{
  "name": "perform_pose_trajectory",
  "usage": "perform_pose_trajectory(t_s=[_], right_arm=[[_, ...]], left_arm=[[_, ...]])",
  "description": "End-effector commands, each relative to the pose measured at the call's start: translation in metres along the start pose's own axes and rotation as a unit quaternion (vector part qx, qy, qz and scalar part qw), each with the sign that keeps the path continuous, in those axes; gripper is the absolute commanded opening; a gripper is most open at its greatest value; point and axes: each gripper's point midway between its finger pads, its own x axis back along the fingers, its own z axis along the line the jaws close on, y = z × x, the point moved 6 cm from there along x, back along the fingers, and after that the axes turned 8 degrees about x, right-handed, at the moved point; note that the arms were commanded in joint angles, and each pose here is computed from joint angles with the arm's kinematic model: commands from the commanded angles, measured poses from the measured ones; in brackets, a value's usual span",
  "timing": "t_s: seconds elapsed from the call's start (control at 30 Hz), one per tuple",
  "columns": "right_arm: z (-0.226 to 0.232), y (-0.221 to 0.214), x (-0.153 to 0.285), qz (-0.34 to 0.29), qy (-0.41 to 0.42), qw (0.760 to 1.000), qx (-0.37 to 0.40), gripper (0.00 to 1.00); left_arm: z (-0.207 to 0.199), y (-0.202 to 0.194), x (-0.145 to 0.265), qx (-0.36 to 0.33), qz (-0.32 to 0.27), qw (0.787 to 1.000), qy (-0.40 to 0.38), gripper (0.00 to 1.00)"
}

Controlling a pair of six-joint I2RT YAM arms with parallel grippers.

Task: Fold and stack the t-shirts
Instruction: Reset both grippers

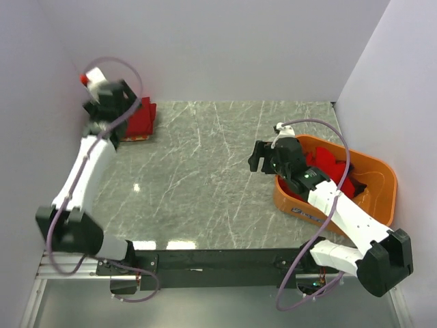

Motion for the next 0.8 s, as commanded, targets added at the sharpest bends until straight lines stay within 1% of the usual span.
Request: perform_pose_trajectory(t_s=[0.0, 0.03, 0.07, 0.1, 0.13, 0.17, 0.2, 0.27, 0.3, 0.33, 0.4, 0.43, 0.47, 0.57, 0.63, 0.77], right_arm=[[0.003, -0.002, 0.011, 0.01, 0.017, 1.0, -0.01, 0.88], [0.003, -0.003, 0.011, 0.012, 0.019, 1.0, -0.013, 0.88], [0.004, -0.004, 0.012, 0.013, 0.02, 1.0, -0.017, 0.88], [0.006, -0.007, 0.012, 0.017, 0.029, 0.999, -0.018, 0.88], [0.008, -0.006, 0.012, 0.012, 0.036, 0.999, -0.021, 0.88], [0.008, -0.008, 0.012, 0.012, 0.04, 0.999, -0.021, 0.88], [0.009, -0.011, 0.013, 0.012, 0.047, 0.999, -0.022, 0.88], [0.009, -0.013, 0.012, 0.01, 0.048, 0.998, -0.03, 0.88], [0.009, -0.016, 0.011, 0.012, 0.046, 0.998, -0.034, 0.88], [0.009, -0.017, 0.011, 0.011, 0.046, 0.998, -0.038, 0.88], [0.01, -0.019, 0.009, 0.011, 0.05, 0.998, -0.043, 0.89], [0.015, -0.021, 0.009, 0.02, 0.071, 0.996, -0.042, 0.89], [0.016, -0.02, 0.008, 0.021, 0.074, 0.996, -0.044, 0.89], [0.016, -0.023, 0.005, 0.028, 0.076, 0.996, -0.042, 0.88], [0.015, -0.026, 0.003, 0.029, 0.075, 0.996, -0.037, 0.88], [0.015, -0.029, 0.003, 0.035, 0.073, 0.996, -0.042, 0.88]], left_arm=[[-0.003, -0.086, 0.038, 0.025, 0.088, 0.995, -0.026, 0.99], [-0.003, -0.1, 0.05, 0.026, 0.101, 0.994, -0.039, 0.99], [0.004, -0.118, 0.065, 0.044, 0.116, 0.991, -0.048, 0.99], [-0.004, -0.135, 0.081, 0.042, 0.132, 0.988, -0.073, 0.99], [-0.006, -0.14, 0.094, 0.046, 0.135, 0.985, -0.095, 0.99], [-0.008, -0.15, 0.103, 0.03, 0.146, 0.982, -0.117, 0.99], [-0.005, -0.169, 0.118, 0.007, 0.164, 0.98, -0.114, 0.99], [0.002, -0.177, 0.135, 0.015, 0.165, 0.982, -0.094, 0.99], [0.011, -0.19, 0.147, -0.013, 0.167, 0.982, -0.082, 0.99], [0.015, -0.193, 0.155, -0.011, 0.166, 0.983, -0.079, 0.99], [0.027, -0.208, 0.165, -0.007, 0.177, 0.982, -0.067, 0.99], [0.035, -0.211, 0.169, -0.008, 0.18, 0.982, -0.056, 0.99], [0.043, -0.218, 0.169, -0.001, 0.187, 0.981, -0.043, 0.99], [0.056, -0.227, 0.171, -0.003, 0.191, 0.981, -0.035, 0.99], [0.06, -0.228, 0.171, -0.011, 0.188, 0.982, -0.031, 1.0], [0.064, -0.226, 0.17, -0.005, 0.179, 0.984, -0.014, 0.99]])
